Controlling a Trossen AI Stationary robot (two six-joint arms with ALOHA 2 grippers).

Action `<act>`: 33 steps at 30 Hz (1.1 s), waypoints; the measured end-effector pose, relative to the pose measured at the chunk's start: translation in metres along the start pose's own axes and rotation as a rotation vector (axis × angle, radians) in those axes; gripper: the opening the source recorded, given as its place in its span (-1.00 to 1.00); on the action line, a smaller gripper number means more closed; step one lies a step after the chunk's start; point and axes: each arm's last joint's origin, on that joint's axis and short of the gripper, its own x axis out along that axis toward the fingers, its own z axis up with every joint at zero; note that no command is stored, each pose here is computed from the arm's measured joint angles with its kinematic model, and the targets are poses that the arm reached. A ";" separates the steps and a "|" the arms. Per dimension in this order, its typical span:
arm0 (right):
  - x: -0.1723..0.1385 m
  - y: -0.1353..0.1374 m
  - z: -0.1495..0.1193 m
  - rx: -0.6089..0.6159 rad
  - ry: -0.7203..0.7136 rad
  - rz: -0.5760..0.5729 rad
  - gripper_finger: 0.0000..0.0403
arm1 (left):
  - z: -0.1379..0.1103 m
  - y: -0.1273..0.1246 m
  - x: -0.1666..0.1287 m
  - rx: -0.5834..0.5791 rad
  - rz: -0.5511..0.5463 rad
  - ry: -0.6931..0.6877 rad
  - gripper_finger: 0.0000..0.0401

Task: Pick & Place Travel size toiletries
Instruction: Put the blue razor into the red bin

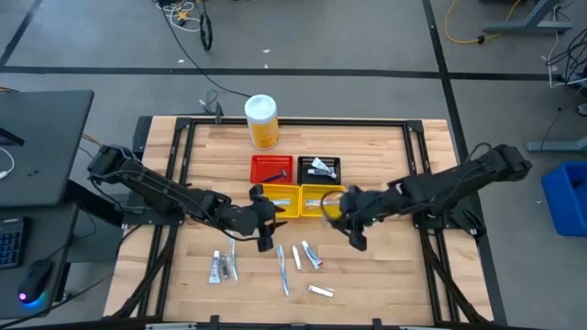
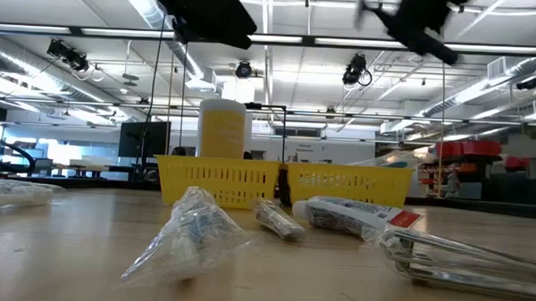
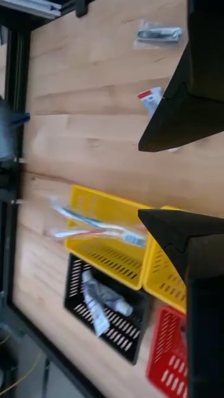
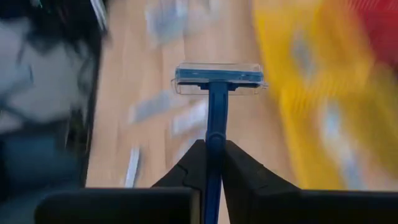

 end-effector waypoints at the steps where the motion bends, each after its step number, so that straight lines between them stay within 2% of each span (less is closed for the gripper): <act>1: -0.003 0.000 0.006 -0.043 -0.073 -0.013 -0.81 | 0.001 0.000 0.000 0.001 0.006 -0.009 -0.15; 5: -0.014 -0.003 0.024 -0.168 -0.284 -0.109 -0.80 | 0.004 0.001 0.000 -0.047 0.079 -0.061 -0.15; 8: -0.018 -0.004 0.036 -0.211 -0.390 -0.109 -0.80 | 0.010 0.003 0.000 -0.060 0.152 -0.128 -0.15; 10: -0.021 -0.004 0.042 -0.220 -0.452 -0.096 -0.79 | 0.017 0.004 0.000 -0.062 0.163 -0.187 -0.15; 21: -0.027 -0.001 0.060 -0.223 -0.646 -0.066 -0.79 | 0.056 0.019 0.002 -0.036 0.000 -0.471 -0.15; 28: -0.019 -0.001 0.069 -0.239 -0.731 -0.067 -0.78 | 0.064 0.033 0.006 -0.012 -0.088 -0.523 -0.15; 33: -0.012 -0.009 0.072 -0.255 -0.733 -0.105 -0.78 | 0.065 0.036 0.007 -0.007 -0.113 -0.529 -0.15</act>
